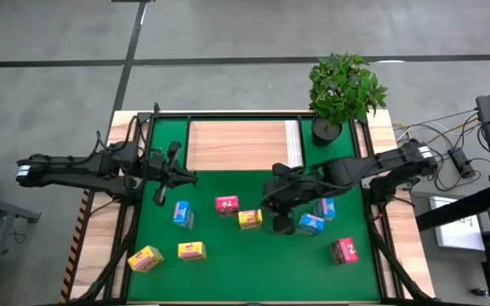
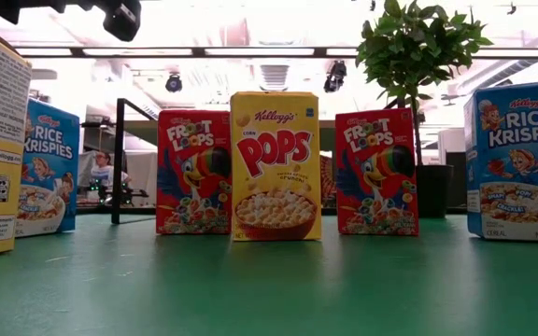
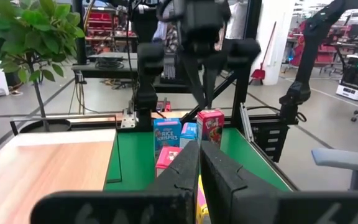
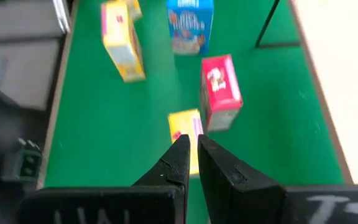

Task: Stack cereal on shelf
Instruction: Put the top yellow cereal box on the shelf

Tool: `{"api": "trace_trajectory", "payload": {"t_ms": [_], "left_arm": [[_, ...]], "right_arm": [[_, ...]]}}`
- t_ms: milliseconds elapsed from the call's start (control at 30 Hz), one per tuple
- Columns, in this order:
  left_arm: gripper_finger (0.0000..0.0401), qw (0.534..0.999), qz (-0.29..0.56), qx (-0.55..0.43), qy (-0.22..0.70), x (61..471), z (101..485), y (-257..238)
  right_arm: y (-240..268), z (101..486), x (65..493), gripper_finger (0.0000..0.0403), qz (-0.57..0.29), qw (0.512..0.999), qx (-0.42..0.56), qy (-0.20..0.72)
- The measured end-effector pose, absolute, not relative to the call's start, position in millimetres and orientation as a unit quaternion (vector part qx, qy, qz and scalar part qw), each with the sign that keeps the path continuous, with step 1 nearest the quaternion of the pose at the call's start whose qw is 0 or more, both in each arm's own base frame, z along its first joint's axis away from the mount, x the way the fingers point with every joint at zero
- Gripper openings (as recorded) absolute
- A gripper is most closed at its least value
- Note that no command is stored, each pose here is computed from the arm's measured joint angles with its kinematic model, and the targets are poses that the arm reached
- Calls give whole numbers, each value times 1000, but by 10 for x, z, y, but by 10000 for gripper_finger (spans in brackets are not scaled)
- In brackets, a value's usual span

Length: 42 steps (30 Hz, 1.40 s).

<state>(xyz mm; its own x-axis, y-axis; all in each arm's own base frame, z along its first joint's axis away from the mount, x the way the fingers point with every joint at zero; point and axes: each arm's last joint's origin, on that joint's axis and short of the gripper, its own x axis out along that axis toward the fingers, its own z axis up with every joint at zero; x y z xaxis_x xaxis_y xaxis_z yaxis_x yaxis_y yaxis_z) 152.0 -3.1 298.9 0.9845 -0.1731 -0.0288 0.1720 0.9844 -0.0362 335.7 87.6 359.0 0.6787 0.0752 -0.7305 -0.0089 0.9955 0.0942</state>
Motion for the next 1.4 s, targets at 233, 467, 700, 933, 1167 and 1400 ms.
{"api": "trace_trajectory", "payload": {"t_ms": [233, 467, 700, 933, 1167, 1400], "left_arm": [[0, 996, -87, -17, 14, 1516, 2993, -31], [0, 996, -87, -6, 17, 1529, 2983, -30], [0, 996, -87, -6, 14, 1540, 2987, -30], [0, 996, -87, -6, 16, 1552, 2982, -29], [0, 996, -87, -6, 16, 1553, 2982, -29], [0, 996, -87, -6, 15, 1552, 2983, -29]], "right_arm": [[954, 3241, 3574, 22, 23, 880, 12, 474], [998, 2942, 3754, 41, 27, 863, -14, 504], [994, 2859, 3858, 127, 23, 862, -12, 506], [1009, 2840, 3908, 225, 28, 869, -14, 493], [1028, 2662, 3986, 275, 30, 859, -25, 511], [1039, 2514, 4030, 287, 31, 847, -35, 530]]}}
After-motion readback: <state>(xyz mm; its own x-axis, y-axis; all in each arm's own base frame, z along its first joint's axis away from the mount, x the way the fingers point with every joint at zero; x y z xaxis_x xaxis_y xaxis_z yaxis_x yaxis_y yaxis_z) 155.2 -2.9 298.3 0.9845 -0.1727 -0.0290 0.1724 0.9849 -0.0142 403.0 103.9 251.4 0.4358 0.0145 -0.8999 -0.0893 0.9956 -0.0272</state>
